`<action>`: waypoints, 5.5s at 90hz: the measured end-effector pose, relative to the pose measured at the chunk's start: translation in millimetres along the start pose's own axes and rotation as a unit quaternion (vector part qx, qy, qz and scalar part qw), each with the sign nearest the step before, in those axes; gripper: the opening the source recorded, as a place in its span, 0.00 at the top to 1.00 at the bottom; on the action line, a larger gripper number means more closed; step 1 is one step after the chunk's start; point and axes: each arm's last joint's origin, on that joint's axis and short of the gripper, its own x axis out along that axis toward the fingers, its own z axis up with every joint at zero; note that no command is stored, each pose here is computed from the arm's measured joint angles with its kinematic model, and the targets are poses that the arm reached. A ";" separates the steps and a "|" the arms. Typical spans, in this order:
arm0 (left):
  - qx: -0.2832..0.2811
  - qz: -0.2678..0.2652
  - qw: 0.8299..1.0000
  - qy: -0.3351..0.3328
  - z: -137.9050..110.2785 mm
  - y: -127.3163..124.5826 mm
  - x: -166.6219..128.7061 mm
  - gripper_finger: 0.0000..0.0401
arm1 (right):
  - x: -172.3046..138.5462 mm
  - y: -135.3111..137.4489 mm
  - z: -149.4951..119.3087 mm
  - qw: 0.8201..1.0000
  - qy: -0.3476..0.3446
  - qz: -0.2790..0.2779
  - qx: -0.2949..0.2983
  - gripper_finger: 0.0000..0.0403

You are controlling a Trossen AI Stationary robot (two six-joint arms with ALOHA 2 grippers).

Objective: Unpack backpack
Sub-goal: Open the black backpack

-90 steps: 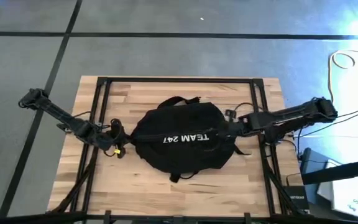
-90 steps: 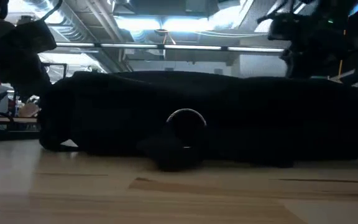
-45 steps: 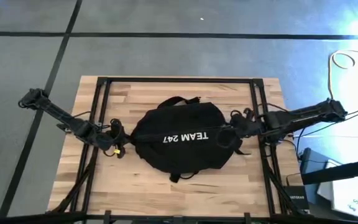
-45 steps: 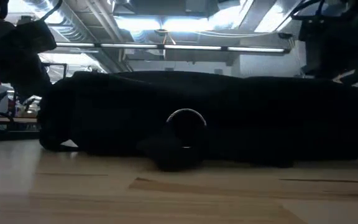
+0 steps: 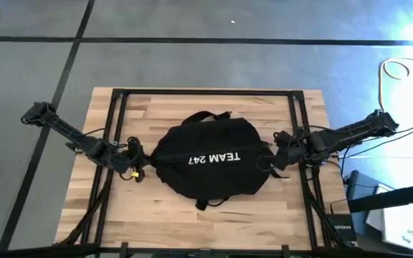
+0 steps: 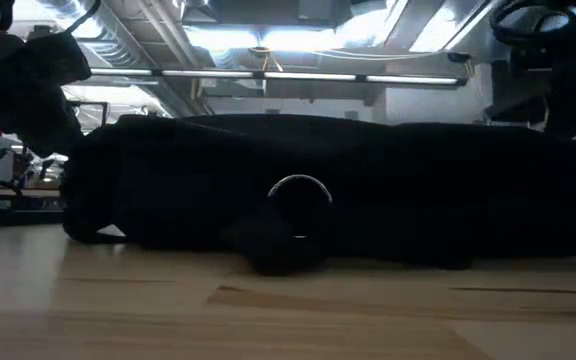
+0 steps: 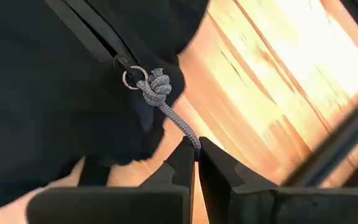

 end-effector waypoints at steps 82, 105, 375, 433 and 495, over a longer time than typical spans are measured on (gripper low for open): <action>0.001 -0.001 1.000 0.002 -0.2 0.0 0.0 1.00 | 3.8 6.1 -7.4 0.993 0.114 0.018 0.021 1.00; -0.018 0.001 1.000 -0.009 1.4 -0.7 0.0 0.99 | 5.3 7.9 -6.8 0.993 0.113 0.017 -0.013 1.00; 0.304 0.074 0.949 0.041 131.8 -21.8 135.5 0.40 | 6.5 11.3 1.7 0.999 0.019 -0.003 -0.044 1.00; 0.288 0.108 0.952 0.012 138.1 -20.0 135.9 0.40 | -22.6 53.6 58.5 0.942 -0.290 0.149 -0.077 1.00; 0.275 0.085 0.957 0.041 134.4 -14.5 137.0 0.40 | -46.3 45.3 69.1 0.931 -0.292 0.076 -0.204 0.87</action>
